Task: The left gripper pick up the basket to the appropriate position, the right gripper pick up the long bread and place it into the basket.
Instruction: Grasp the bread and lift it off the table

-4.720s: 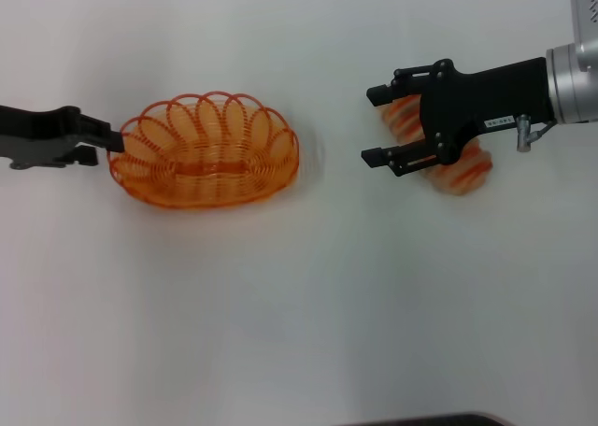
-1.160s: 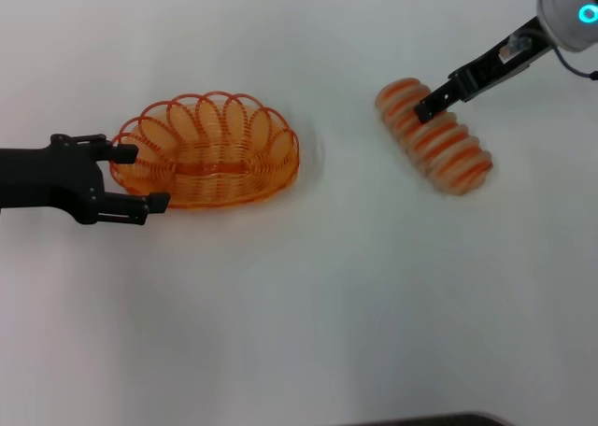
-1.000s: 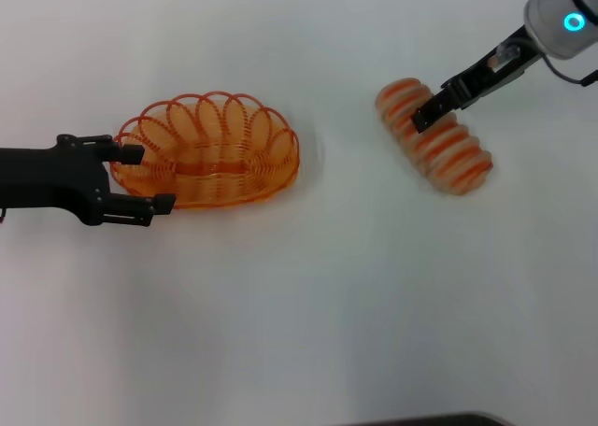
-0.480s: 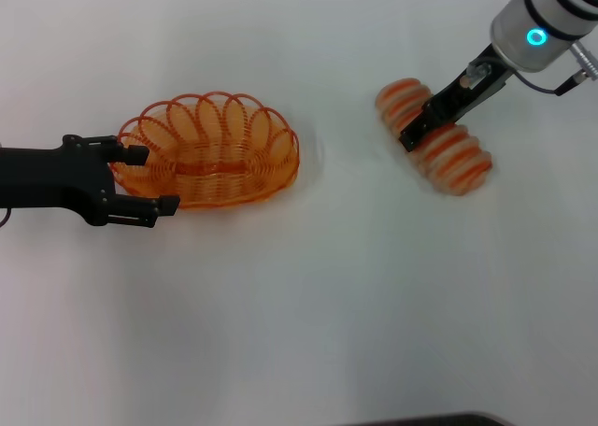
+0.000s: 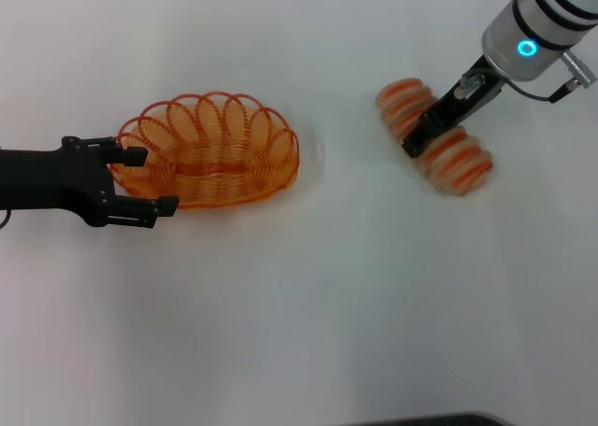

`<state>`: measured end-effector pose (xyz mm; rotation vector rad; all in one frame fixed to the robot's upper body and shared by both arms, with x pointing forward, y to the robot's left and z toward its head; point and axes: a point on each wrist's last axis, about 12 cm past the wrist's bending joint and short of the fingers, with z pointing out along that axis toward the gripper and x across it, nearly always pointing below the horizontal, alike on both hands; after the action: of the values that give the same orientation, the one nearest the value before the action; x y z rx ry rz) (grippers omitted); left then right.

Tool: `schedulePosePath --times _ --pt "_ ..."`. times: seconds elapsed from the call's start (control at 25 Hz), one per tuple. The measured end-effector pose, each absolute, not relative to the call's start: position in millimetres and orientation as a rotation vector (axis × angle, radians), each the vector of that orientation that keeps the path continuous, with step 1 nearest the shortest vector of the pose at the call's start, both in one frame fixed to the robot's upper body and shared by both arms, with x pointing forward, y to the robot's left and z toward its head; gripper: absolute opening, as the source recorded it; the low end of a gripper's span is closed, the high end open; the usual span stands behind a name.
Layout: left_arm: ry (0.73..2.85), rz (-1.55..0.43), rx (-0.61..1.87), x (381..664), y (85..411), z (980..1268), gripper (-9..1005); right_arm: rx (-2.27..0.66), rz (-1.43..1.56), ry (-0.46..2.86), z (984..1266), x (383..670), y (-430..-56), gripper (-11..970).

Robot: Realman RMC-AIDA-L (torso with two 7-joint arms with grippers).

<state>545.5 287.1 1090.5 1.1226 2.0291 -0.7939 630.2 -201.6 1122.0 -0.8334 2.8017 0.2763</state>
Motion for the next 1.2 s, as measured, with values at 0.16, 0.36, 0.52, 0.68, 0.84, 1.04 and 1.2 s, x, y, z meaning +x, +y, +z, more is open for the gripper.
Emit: schedulePosePath --times 0.16,0.36,0.52,0.68,0.84,1.04,1.2 --pt "2.03 -0.792 1.121 545.6 286.9 1090.1 898 -0.837 0.27 2.804 1120.8 629.2 -202.6 720" --pt "2.028 -0.792 1.123 546.1 286.8 1090.8 898 -0.826 0.267 2.802 1120.5 629.2 -205.4 647" --pt "2.028 -0.791 1.123 546.1 287.1 1091.0 899 -0.82 0.272 2.8 1120.3 628.9 -207.6 597" --pt "2.029 -0.792 1.122 545.7 287.3 1090.6 897 -0.805 0.274 2.783 1123.6 628.8 -211.5 558" --pt "2.033 -0.788 1.121 545.5 287.9 1090.1 895 -0.783 0.293 2.762 1127.3 629.0 -214.4 525" --pt "2.041 -0.792 1.129 544.5 287.6 1089.3 894 -0.749 0.372 2.716 1131.9 630.9 -221.7 483" --pt "2.039 -0.802 1.133 544.1 287.1 1090.5 894 -0.71 0.465 2.645 1138.1 634.3 -230.2 444"
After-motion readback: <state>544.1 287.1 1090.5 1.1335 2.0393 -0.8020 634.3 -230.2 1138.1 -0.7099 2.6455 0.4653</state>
